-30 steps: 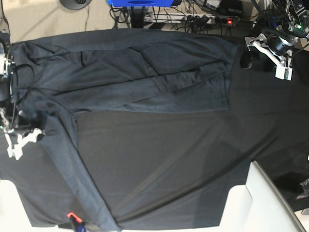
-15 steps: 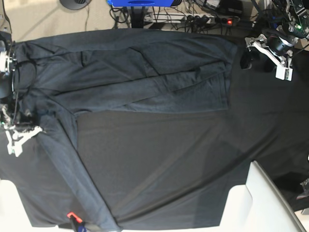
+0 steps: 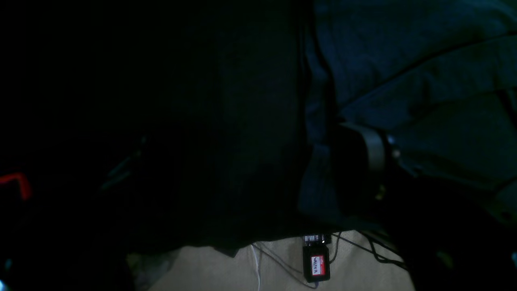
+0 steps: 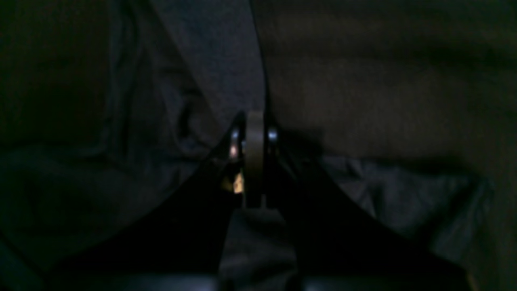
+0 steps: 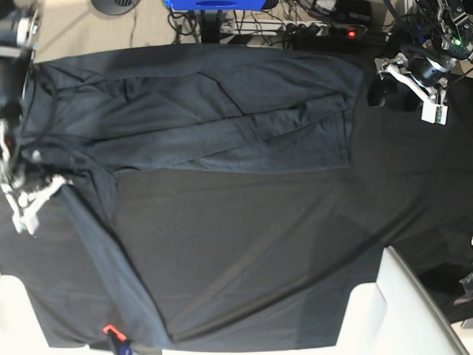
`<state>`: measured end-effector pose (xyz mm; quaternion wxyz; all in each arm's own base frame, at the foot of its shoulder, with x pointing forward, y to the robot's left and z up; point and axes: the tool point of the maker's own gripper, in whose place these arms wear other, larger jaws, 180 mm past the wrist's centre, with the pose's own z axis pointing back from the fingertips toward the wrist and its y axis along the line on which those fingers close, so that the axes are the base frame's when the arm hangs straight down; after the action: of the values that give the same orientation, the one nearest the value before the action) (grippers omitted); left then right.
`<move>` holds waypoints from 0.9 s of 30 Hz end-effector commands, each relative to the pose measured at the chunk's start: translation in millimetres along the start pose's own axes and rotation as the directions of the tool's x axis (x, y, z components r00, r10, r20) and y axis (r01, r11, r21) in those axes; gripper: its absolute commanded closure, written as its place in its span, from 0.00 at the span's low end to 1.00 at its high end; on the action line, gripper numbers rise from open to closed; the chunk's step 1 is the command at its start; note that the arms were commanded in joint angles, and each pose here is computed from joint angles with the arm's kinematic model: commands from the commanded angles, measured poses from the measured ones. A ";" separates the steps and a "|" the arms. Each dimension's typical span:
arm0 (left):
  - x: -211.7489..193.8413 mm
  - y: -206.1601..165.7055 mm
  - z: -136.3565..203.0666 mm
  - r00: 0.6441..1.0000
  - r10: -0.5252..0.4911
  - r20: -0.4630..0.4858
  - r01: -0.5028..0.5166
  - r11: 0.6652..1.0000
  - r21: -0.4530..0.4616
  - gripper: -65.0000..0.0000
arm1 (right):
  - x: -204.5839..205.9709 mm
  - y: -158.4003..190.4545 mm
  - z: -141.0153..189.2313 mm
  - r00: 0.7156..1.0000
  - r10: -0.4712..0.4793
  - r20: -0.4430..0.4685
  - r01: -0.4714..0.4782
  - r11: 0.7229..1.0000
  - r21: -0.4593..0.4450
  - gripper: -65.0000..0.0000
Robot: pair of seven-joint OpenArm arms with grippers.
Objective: Fold the T-shirt properly
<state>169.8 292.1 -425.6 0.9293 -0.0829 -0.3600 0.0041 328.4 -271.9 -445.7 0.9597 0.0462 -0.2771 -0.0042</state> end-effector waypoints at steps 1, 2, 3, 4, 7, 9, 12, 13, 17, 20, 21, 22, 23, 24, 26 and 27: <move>11.5 3.1 3.8 0.999 -0.020 0.033 0.020 1.000 -0.002 0.17 | 17.7 -3.4 12.0 0.999 0.020 0.048 -0.020 1.000 -0.014 1.00; 12.1 3.1 3.6 0.999 -0.020 0.034 0.020 1.000 -0.002 0.17 | 11.2 -1.8 16.6 0.999 0.023 0.041 -0.022 1.000 -0.017 1.00; 12.1 3.1 3.6 0.999 -0.020 0.034 0.020 1.000 -0.002 0.17 | 6.8 -0.1 21.8 0.999 0.030 0.037 -0.029 0.999 -0.021 1.00; 12.1 3.1 3.6 0.999 -0.020 0.034 0.020 1.000 -0.002 0.17 | 3.8 1.4 26.2 0.999 0.037 0.034 -0.036 0.999 -0.024 1.00; 12.0 2.7 3.4 0.999 -0.021 0.034 0.021 1.000 -0.003 0.17 | -10.3 12.8 36.8 0.999 0.042 0.019 -0.041 0.999 -0.017 1.00; 12.5 2.2 2.9 0.999 -0.021 0.035 0.021 1.000 -0.005 0.17 | -18.0 17.5 44.1 0.999 0.038 0.017 -0.037 0.999 -0.018 1.00; 12.5 2.2 2.9 0.999 -0.021 0.035 0.021 1.000 -0.005 0.17 | -31.2 25.0 55.4 0.999 0.039 0.011 -0.039 0.999 -0.021 1.00; 12.5 2.2 2.9 0.999 -0.021 0.035 0.021 1.000 -0.005 0.17 | -35.9 27.3 59.6 0.999 0.038 0.009 -0.038 0.999 -0.022 1.00; 12.8 3.2 3.3 0.999 -0.023 0.034 0.023 1.000 -0.002 0.17 | -53.8 36.4 74.3 0.999 0.047 -0.002 -0.047 0.999 -0.024 1.00; 12.8 3.2 3.3 0.999 -0.023 0.034 0.023 1.000 -0.002 0.17 | -68.2 42.5 80.9 0.998 0.056 -0.019 -0.056 0.998 -0.020 1.00; 12.8 3.2 3.3 0.999 -0.023 0.034 0.023 1.000 -0.002 0.17 | -73.5 44.6 81.7 0.998 0.053 -0.027 -0.054 0.998 -0.016 1.00; 12.8 3.2 3.3 0.999 -0.023 0.034 0.023 1.000 -0.002 0.17 | -78.2 45.7 82.5 0.998 0.052 -0.035 -0.053 0.999 -0.015 1.00; 12.6 2.7 3.0 0.999 -0.024 0.033 0.024 1.000 -0.003 0.17 | -85.2 46.0 83.0 0.998 0.050 -0.049 -0.050 0.999 -0.014 1.00; 12.6 2.7 3.0 0.999 -0.024 0.033 0.024 1.000 -0.003 0.17 | -89.9 46.0 83.7 0.997 0.049 -0.057 -0.050 0.999 -0.014 1.00; 12.6 2.7 3.0 0.999 -0.024 0.033 0.024 1.000 -0.003 0.17 | -98.1 46.3 84.7 0.996 0.050 -0.073 -0.050 0.999 -0.010 1.00; 12.6 2.7 3.0 0.999 -0.024 0.033 0.024 1.000 -0.003 0.17 | -101.9 46.3 85.4 0.996 0.049 -0.081 -0.050 0.999 -0.010 1.00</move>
<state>170.4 292.2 -426.0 0.9303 -0.0815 -0.3577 0.0000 186.5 -226.1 -433.5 0.9749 0.0382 -0.2190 0.0145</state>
